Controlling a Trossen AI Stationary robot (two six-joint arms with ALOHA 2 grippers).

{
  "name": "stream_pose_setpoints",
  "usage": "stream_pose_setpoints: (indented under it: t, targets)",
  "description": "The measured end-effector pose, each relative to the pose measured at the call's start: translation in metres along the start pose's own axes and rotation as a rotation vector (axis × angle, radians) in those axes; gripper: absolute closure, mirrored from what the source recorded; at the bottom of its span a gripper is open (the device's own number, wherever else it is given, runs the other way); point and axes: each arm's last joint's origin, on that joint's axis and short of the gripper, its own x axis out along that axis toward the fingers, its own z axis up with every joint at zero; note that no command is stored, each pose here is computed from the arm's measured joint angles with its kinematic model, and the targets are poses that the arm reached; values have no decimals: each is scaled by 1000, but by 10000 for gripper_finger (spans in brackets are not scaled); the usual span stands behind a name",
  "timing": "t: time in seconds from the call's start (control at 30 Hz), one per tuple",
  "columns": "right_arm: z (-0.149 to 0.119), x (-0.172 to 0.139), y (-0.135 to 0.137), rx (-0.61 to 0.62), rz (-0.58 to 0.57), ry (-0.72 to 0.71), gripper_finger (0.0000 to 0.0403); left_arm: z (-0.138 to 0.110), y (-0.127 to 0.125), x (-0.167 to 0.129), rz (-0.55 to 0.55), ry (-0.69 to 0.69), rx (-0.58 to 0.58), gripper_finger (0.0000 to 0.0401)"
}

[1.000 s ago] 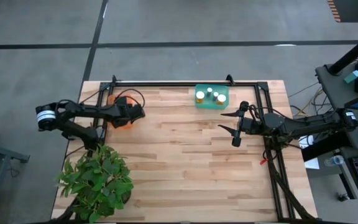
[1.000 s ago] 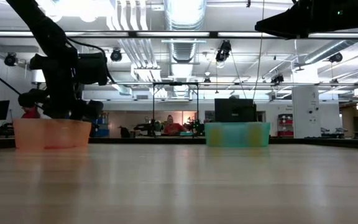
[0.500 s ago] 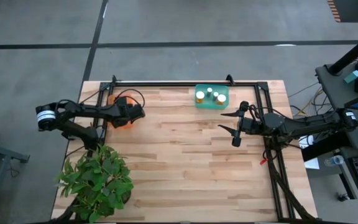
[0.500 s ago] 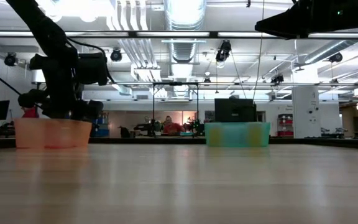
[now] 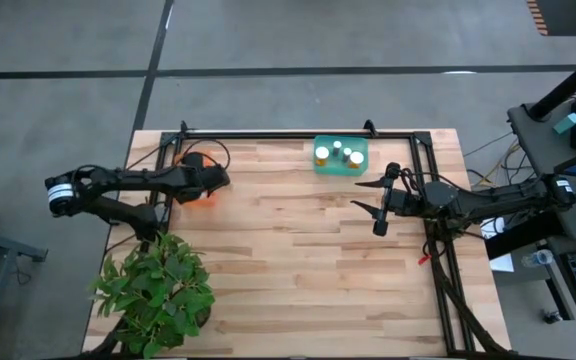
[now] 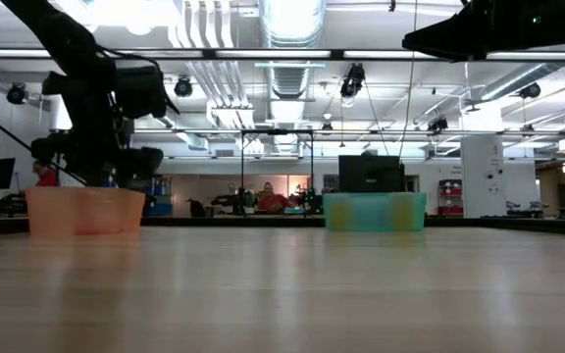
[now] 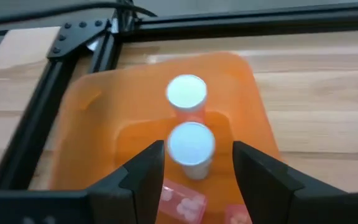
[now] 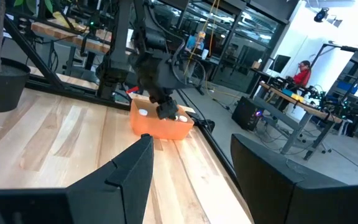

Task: Pick and place medicine bottles into bin by pill shape (circle, oval)
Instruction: Adjust the pink tablet bottle in the orange bin

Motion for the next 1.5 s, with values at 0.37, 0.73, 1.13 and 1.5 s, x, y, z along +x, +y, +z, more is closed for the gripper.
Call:
stream_pose_setpoints:
  t: [0.37,0.73,1.13,1.5]
  targets:
    - [0,0,0,1,0,-1,200,18,17,-25,-76,-40,-54,230]
    - [-1,0,3,-43,81,-32,200,31,9,-66,-309,-128,33,230]
    - [-6,-1,5,-74,86,-22,200,14,-22,-113,-721,-187,291,230]
    - [-6,-1,4,-70,78,-18,200,-26,-48,-75,-666,178,503,247]
